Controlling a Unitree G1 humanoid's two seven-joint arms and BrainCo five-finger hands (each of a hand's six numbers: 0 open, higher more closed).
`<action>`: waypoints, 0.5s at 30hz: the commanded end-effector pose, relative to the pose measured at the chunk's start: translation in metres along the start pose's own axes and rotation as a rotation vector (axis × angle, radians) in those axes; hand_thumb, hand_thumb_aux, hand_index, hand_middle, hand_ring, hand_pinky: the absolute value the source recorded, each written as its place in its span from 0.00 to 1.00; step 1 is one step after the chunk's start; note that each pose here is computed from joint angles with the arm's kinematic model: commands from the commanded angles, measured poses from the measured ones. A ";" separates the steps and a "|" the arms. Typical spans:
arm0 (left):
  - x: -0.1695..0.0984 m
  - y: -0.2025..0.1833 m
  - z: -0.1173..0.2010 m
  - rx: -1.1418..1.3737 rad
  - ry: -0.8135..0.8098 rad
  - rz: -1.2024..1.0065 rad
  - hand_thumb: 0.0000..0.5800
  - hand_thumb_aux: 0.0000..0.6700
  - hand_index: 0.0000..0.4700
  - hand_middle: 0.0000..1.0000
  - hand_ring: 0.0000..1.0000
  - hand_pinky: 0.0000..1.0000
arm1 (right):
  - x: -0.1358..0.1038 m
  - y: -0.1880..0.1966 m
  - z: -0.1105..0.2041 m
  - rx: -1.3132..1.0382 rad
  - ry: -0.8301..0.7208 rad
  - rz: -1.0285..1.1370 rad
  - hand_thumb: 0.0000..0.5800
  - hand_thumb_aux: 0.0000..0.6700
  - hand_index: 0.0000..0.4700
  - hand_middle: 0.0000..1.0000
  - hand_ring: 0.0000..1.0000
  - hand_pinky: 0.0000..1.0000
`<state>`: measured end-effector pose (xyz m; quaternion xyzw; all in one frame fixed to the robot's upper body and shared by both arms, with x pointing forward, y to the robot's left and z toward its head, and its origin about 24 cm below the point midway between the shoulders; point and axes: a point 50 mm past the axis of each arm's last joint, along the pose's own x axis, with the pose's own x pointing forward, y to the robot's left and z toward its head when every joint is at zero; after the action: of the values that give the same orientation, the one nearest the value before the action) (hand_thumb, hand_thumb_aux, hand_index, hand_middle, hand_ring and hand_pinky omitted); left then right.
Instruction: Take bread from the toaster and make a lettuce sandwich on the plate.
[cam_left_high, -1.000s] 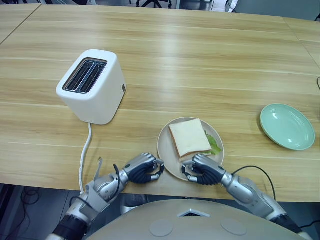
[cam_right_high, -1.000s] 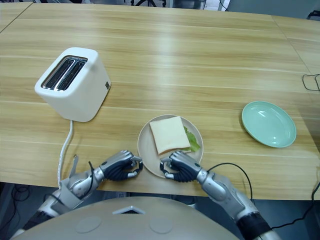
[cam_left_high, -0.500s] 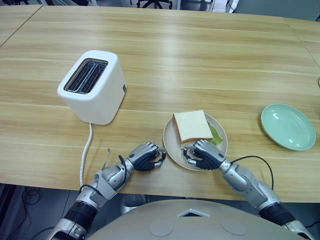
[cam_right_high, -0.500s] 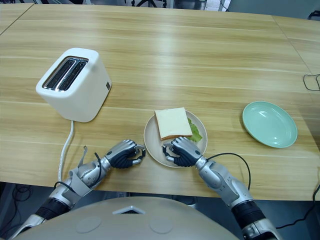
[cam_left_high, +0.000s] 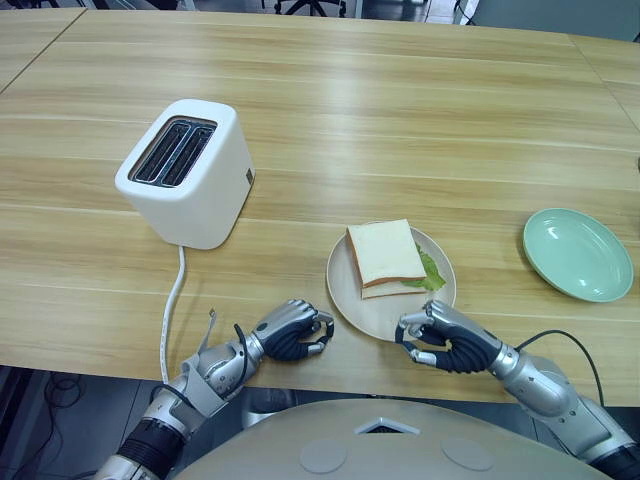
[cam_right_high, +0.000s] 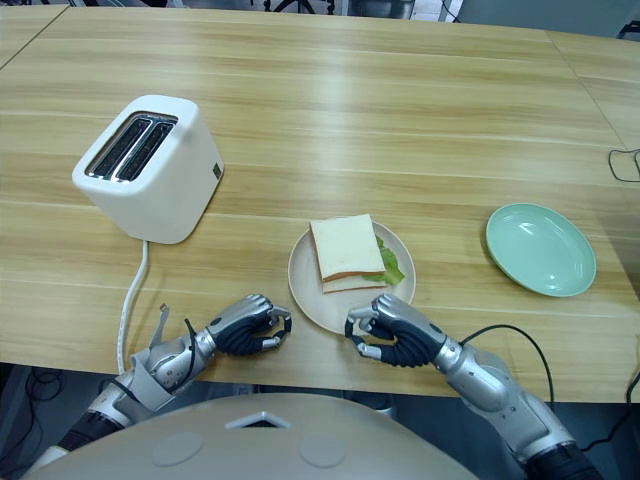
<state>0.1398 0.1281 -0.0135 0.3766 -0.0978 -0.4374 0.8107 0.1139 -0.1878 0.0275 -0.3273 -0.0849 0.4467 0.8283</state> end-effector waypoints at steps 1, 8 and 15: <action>0.000 -0.010 0.006 -0.030 -0.021 -0.070 1.00 1.00 0.98 1.00 1.00 1.00 | -0.005 0.020 -0.019 -0.026 0.124 0.161 1.00 1.00 0.98 1.00 1.00 1.00; 0.010 -0.018 0.005 -0.036 -0.026 -0.124 1.00 1.00 0.98 1.00 1.00 1.00 | 0.012 0.035 -0.039 -0.072 0.217 0.212 1.00 1.00 0.98 1.00 1.00 1.00; 0.038 -0.010 -0.011 0.016 0.032 -0.077 1.00 1.00 0.98 1.00 1.00 1.00 | 0.044 0.022 -0.061 -0.216 0.294 0.164 1.00 1.00 0.98 0.98 0.98 0.98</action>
<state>0.1607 0.0969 -0.0198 0.3721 -0.1103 -0.4605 0.7983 0.1594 -0.1673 -0.0172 -0.4660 -0.0437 0.4326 0.7706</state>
